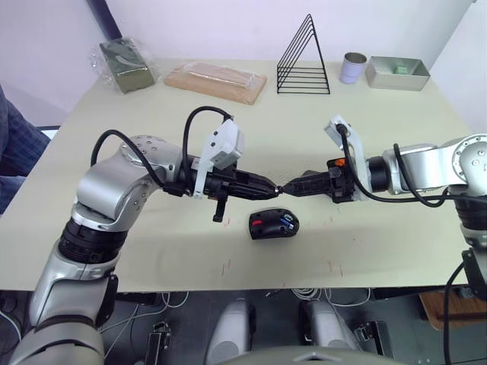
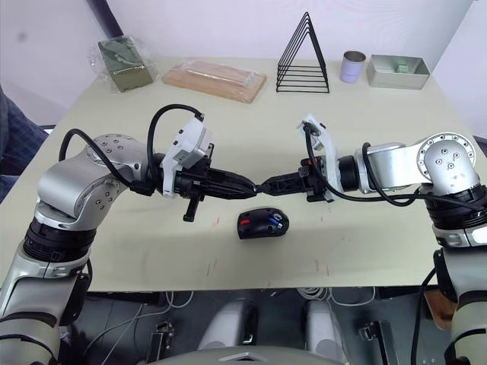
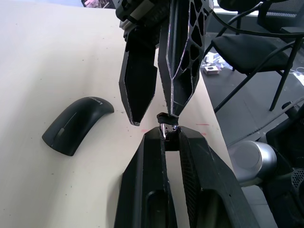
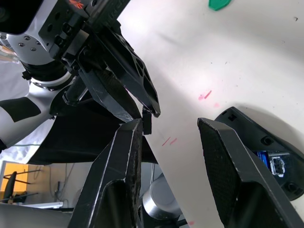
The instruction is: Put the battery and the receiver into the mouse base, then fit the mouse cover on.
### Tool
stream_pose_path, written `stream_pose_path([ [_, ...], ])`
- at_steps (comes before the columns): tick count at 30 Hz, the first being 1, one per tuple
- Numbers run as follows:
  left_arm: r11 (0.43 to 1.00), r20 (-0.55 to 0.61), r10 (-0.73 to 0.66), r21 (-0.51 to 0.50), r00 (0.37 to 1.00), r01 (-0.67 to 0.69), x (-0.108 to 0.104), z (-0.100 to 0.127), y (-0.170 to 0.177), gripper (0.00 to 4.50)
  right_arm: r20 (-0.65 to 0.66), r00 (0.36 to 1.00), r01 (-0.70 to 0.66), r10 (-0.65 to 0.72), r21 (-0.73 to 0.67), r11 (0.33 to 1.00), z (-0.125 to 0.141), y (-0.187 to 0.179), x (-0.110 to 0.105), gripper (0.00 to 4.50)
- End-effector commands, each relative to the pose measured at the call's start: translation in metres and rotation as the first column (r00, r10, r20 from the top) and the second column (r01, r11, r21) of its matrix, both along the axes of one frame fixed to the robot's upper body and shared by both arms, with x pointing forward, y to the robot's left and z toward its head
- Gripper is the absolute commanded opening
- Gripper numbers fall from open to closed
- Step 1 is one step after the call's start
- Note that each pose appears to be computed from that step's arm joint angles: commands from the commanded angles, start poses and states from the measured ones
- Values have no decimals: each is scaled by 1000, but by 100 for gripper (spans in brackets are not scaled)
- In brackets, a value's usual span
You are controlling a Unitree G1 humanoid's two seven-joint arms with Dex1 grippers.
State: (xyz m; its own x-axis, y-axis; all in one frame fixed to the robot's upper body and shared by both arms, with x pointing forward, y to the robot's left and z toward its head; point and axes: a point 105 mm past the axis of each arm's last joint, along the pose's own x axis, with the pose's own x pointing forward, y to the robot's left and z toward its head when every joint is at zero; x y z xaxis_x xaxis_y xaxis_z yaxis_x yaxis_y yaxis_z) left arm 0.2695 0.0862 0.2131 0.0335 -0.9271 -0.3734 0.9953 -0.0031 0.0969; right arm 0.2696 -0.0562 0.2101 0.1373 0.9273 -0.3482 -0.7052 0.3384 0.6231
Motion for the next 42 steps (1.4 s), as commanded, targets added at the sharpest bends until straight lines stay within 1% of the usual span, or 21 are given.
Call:
stream_pose_path([
  [1,1000,41,-27,1,999,27,-5,5,-4,1,6,1000,-24,24,23,999,6,2,-4,194],
  [33,1000,57,-27,14,998,27,-4,4,-6,1,6,1000,-20,20,43,999,6,7,-4,194],
  [35,1000,59,-28,15,998,28,-4,4,-6,1,7,1000,-18,18,43,999,6,6,-3,141],
  [36,1000,58,-28,14,998,27,-4,4,-6,1,8,1000,-17,17,43,999,6,6,-3,122],
  [38,1000,59,-26,14,998,25,-4,4,-6,1,9,1000,-19,18,40,999,6,6,-4,32],
  [39,1000,60,-23,11,998,22,-3,5,-6,1,7,1000,-19,19,40,999,5,6,-4,7],
  [42,1000,64,-16,10,998,15,-2,5,-6,1,6,1000,-22,22,39,999,4,6,-5,7],
])
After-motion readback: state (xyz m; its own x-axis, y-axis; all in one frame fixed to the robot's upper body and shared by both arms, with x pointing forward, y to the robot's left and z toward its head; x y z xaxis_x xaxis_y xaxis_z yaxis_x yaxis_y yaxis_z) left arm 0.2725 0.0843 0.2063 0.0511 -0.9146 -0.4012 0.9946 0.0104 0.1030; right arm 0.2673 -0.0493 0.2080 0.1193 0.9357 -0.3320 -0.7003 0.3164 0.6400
